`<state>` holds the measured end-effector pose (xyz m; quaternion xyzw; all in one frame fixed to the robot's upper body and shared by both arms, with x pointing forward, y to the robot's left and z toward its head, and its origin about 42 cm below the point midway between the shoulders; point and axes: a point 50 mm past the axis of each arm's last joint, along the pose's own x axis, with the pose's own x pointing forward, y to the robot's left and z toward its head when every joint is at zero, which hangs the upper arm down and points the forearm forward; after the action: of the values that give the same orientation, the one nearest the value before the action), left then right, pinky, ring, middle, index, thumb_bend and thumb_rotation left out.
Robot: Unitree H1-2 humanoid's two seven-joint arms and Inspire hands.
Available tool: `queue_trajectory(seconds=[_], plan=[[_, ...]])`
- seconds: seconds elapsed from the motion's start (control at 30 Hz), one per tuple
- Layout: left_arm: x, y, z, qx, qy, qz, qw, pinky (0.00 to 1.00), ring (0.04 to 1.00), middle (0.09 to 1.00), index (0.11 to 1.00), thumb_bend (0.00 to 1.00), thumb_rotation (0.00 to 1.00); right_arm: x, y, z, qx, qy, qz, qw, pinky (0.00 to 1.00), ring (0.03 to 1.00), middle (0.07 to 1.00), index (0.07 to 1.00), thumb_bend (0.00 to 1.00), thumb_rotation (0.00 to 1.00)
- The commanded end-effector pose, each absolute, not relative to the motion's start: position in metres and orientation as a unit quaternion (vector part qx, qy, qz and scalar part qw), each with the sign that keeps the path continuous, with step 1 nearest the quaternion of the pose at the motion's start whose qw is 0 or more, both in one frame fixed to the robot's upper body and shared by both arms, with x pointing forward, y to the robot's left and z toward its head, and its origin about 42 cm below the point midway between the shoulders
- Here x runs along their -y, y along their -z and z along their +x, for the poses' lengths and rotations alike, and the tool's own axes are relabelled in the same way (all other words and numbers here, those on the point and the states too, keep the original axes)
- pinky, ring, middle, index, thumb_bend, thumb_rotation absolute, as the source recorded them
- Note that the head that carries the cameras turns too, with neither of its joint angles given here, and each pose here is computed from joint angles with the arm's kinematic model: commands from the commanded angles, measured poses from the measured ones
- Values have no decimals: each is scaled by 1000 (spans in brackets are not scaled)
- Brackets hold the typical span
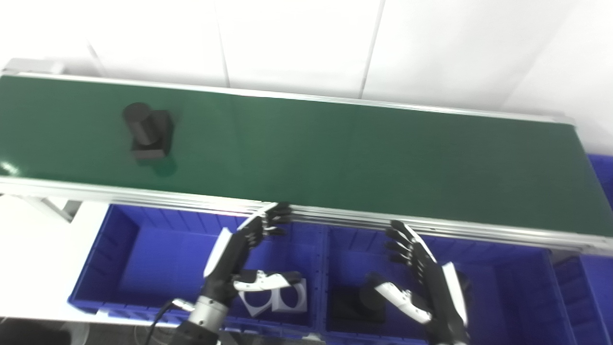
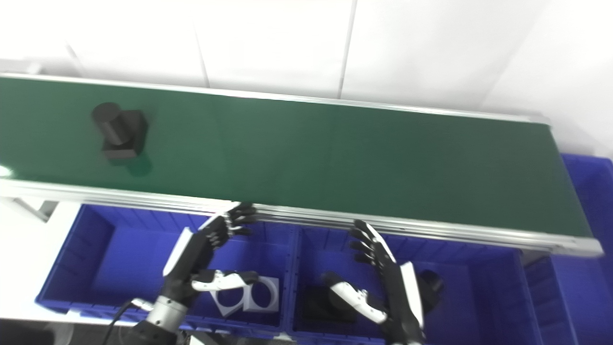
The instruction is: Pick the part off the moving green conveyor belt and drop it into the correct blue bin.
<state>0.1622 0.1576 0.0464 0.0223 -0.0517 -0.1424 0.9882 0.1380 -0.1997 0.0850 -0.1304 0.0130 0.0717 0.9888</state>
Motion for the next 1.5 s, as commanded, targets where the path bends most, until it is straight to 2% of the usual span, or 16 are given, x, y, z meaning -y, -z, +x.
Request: queue_trajectory(seconds=[0.0, 0.3, 0.9, 1.33, 1.47], plan=[[-149, -52, 164, 77, 134, 23, 988, 691, 778, 823, 820, 804, 281, 203, -90, 137, 25, -71, -124, 989, 723, 786, 836, 886, 695, 529], [-130, -41, 166, 82, 123, 62, 987, 651, 760, 803, 810, 821, 327, 212, -80, 139, 17, -71, -130, 989, 707, 781, 836, 893, 709, 572], [-125, -29, 169, 90, 117, 83, 986, 618, 734, 790, 794, 842, 295, 214, -75, 148, 46, -75, -148, 985, 680, 759, 818, 878, 698, 524], [-125, -25, 173, 94, 110, 91, 985, 599, 728, 786, 791, 854, 305, 205, -116, 183, 117, -71, -138, 981, 667, 761, 812, 851, 730, 457], [-124, -26, 172, 96, 105, 91, 986, 603, 730, 786, 789, 853, 299, 204, -132, 199, 139, -69, -158, 975, 630, 742, 803, 856, 747, 507]])
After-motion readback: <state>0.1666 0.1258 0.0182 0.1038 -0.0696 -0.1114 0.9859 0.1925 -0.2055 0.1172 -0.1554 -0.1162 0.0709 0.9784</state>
